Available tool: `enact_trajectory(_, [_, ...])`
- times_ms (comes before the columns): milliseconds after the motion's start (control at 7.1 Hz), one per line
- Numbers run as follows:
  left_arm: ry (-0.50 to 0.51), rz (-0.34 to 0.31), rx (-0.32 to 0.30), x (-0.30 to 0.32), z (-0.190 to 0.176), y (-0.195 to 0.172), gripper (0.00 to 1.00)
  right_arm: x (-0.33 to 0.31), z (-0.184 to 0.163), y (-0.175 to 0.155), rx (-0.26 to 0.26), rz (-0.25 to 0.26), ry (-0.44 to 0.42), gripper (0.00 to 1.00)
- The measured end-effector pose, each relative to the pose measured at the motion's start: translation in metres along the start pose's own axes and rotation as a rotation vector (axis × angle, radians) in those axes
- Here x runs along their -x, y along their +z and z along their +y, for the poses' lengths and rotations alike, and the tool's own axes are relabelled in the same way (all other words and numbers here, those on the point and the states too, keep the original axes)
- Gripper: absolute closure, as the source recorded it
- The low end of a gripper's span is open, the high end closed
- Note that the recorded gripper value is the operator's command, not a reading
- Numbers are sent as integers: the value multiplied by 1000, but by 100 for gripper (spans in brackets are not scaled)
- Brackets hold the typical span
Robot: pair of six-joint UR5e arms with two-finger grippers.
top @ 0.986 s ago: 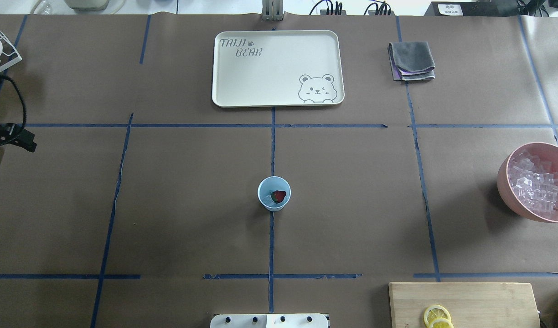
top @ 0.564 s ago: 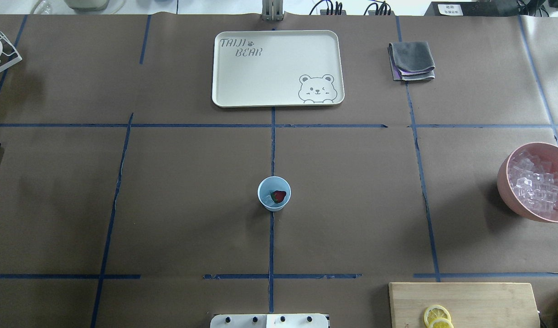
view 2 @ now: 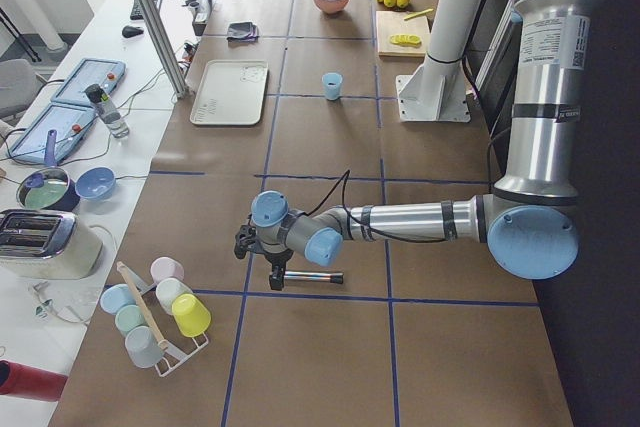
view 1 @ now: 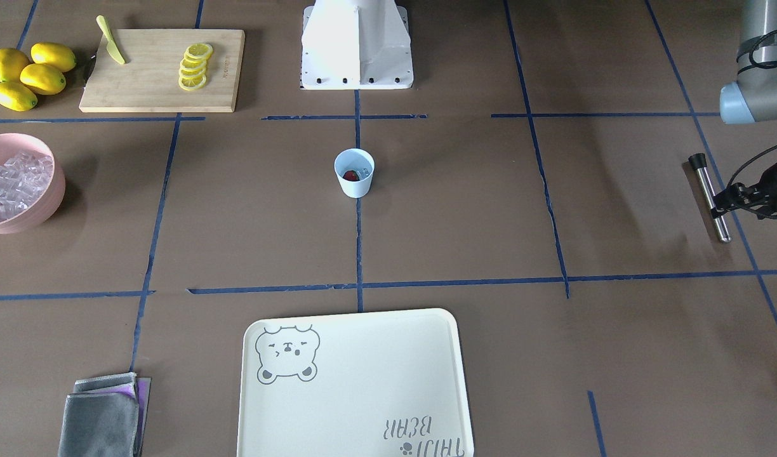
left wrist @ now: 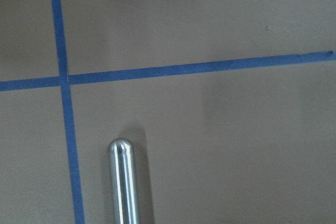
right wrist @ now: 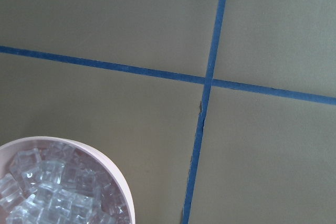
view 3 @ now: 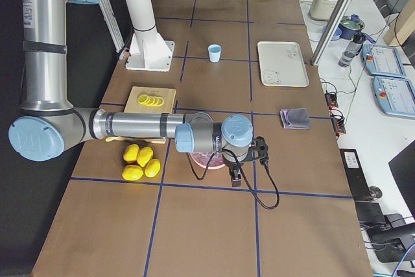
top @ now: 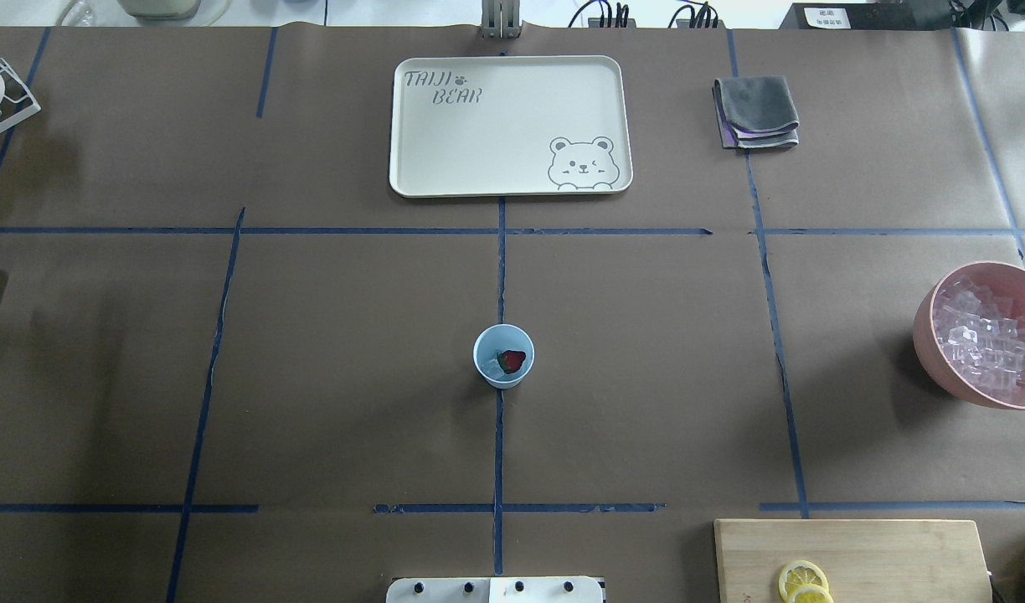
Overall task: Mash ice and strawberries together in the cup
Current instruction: 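Lower the left gripper onto the steel muddler and grasp it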
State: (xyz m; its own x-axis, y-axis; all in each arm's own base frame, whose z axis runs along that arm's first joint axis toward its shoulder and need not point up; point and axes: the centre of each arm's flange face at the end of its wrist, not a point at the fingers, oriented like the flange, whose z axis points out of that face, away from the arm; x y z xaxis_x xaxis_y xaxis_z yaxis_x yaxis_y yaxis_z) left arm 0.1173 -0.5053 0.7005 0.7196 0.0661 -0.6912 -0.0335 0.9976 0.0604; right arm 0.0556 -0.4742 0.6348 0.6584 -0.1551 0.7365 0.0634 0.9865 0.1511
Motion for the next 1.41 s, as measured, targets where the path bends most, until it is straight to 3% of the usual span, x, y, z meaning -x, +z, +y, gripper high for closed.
enact_trajectory(564, [-74,22,-43,11,3,13,0,0,-2,0,0,-1,-1,1])
enact_trajectory(1409, [-35,34,-41,-1,6,25,2,-1,-2,1,1,-1,0,1])
